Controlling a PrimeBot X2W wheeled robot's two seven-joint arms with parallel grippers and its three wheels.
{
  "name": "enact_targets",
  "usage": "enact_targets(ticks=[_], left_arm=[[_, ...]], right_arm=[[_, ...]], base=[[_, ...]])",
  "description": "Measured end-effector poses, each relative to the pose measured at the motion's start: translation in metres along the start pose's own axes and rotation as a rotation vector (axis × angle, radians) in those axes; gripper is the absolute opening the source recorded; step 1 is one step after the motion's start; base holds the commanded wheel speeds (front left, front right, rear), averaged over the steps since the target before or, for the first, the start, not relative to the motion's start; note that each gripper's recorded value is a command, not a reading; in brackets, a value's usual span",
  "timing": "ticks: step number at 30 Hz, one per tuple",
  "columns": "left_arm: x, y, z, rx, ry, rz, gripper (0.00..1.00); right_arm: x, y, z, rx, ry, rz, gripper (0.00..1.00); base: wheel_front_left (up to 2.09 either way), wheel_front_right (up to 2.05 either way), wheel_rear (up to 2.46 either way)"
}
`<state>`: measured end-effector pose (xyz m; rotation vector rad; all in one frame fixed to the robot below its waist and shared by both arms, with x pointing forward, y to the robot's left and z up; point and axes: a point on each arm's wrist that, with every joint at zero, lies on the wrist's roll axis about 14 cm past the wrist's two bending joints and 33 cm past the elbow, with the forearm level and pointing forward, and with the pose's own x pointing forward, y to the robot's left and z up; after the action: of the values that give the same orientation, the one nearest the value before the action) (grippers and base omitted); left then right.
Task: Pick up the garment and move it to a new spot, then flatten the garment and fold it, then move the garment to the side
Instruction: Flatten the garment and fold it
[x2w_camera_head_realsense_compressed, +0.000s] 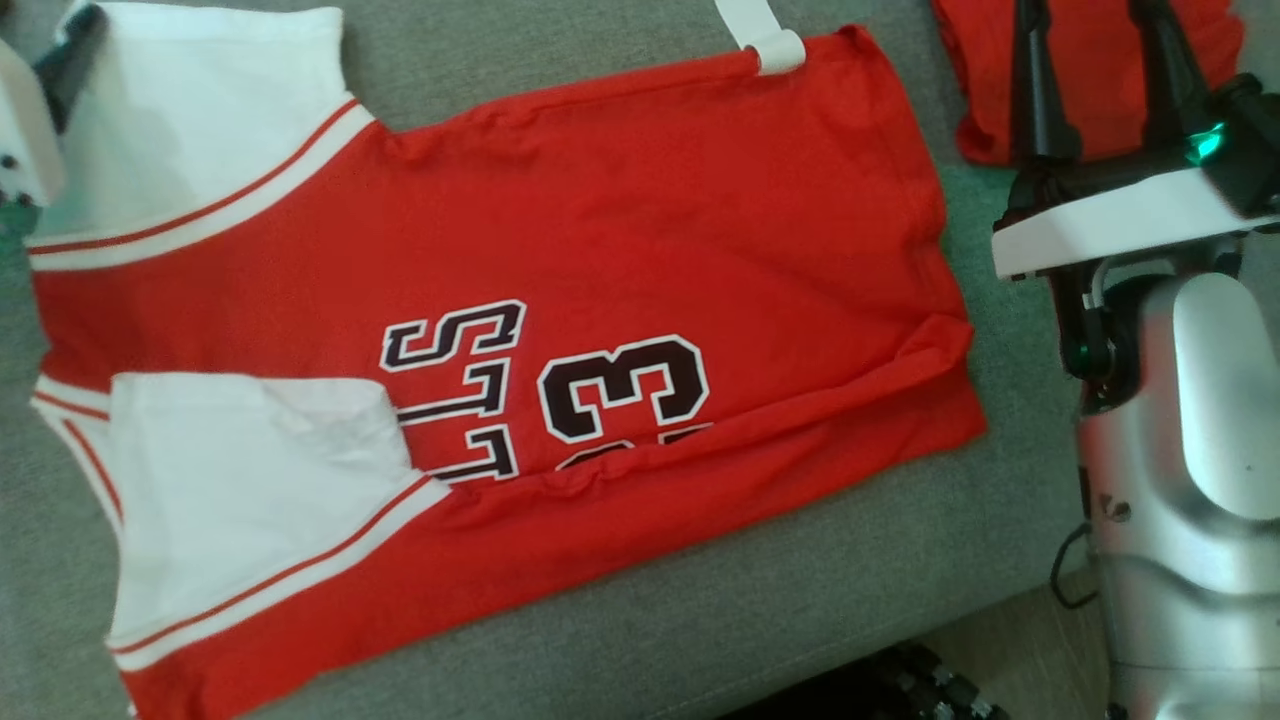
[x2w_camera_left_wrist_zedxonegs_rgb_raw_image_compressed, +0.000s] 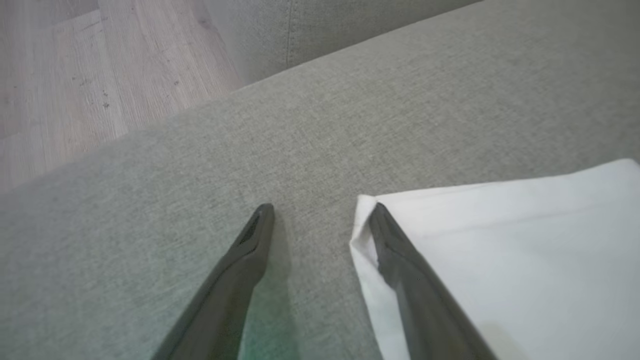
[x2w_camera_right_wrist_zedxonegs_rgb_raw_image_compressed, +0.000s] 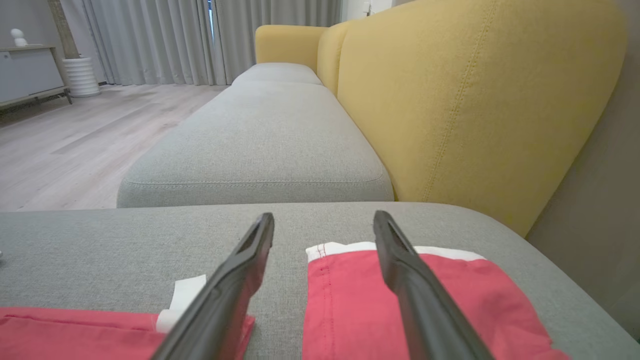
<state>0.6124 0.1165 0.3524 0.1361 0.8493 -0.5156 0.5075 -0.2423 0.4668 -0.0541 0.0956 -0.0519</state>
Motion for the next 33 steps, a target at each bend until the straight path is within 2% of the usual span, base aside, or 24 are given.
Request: enact_targets(ticks=[3,9,16,26,33], left_arm=[[0.007,0.006,0.004,-0.022,0.006,0.000,1.00],[0.014,-0.004,0.007,-0.041,0.016,-0.049,1.00],[0.007,-0.020,0.005,-0.036,0.038,-0.103,1.00],[-0.006,-0.027,0.002,-0.081,0.059,-0.134,1.00],[-0.006,-0.030,-0.003,-0.076,0.089,-0.151,1.00]], right_arm=[[0.000,-0.003,-0.006,0.001,0.006,-0.007,1.00],[0.006,-0.008,-0.010,-0.004,0.012,-0.017,1.00],[0.007,-0.010,-0.005,0.001,0.001,-0.025,1.00],[0.006,-0.008,0.002,0.001,-0.012,-0.022,1.00],[0.006,-0.008,0.001,-0.001,-0.008,-0.020,1.00]], base=[[0.00,0.00,0.00],[0.00,0.00,0.00],[0.00,0.00,0.00],[0.00,0.00,0.00],[0.00,0.00,0.00]])
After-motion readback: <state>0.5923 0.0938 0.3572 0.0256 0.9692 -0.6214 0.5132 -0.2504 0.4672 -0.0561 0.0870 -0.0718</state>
